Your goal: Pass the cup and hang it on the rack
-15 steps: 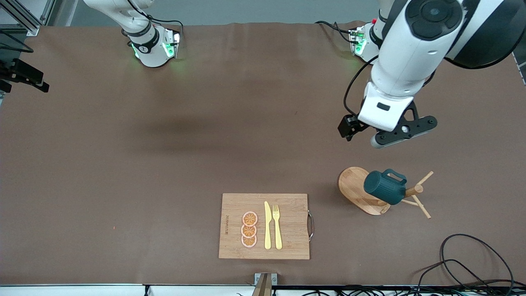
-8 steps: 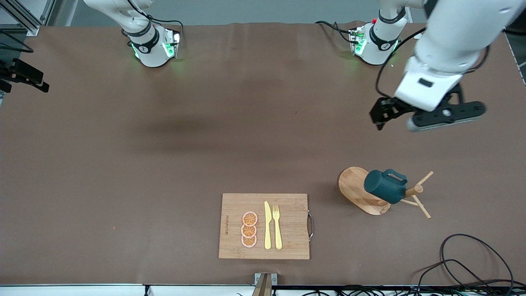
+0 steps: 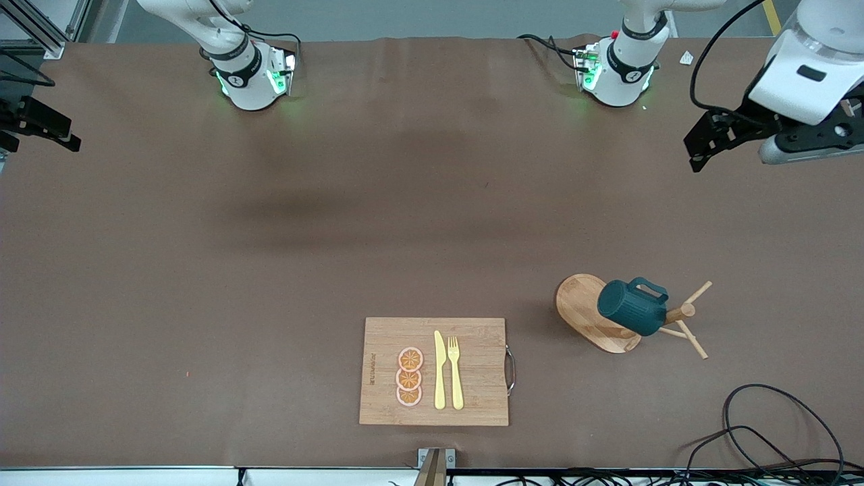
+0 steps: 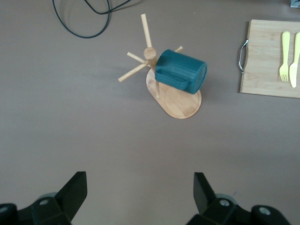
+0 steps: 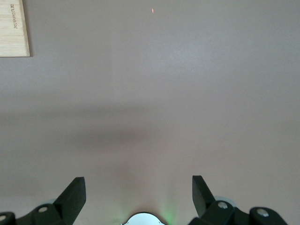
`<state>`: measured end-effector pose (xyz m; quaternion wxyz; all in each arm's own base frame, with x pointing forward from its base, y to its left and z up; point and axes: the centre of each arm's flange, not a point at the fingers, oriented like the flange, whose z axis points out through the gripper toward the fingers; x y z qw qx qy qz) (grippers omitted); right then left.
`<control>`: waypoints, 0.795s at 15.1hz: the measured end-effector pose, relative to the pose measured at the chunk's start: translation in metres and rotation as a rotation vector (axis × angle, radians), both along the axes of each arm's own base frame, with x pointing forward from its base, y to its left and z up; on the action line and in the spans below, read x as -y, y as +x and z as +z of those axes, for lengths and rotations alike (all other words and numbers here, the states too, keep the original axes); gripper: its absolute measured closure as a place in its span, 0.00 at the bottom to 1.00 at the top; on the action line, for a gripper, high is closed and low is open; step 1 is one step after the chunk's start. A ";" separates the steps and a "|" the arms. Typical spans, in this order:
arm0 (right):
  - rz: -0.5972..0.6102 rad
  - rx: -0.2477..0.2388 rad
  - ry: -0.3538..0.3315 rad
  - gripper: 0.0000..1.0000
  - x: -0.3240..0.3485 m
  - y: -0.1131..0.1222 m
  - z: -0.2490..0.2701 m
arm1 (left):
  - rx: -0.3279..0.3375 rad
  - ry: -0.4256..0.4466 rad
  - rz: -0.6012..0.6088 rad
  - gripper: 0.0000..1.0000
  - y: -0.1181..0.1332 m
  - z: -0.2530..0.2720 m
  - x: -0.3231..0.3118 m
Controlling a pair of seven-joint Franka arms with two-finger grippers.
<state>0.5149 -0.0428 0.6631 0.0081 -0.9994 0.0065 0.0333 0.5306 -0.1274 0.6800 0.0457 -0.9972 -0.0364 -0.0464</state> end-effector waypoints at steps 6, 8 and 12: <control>0.000 0.000 0.000 0.00 0.000 0.000 0.000 | -0.063 -0.036 -0.015 0.00 -0.012 -0.014 -0.031; 0.000 0.000 0.000 0.00 0.000 0.000 0.000 | -0.068 -0.034 -0.017 0.00 -0.017 -0.015 -0.030; 0.000 0.000 0.000 0.00 0.000 0.000 0.000 | -0.071 -0.042 -0.026 0.00 -0.024 -0.014 -0.042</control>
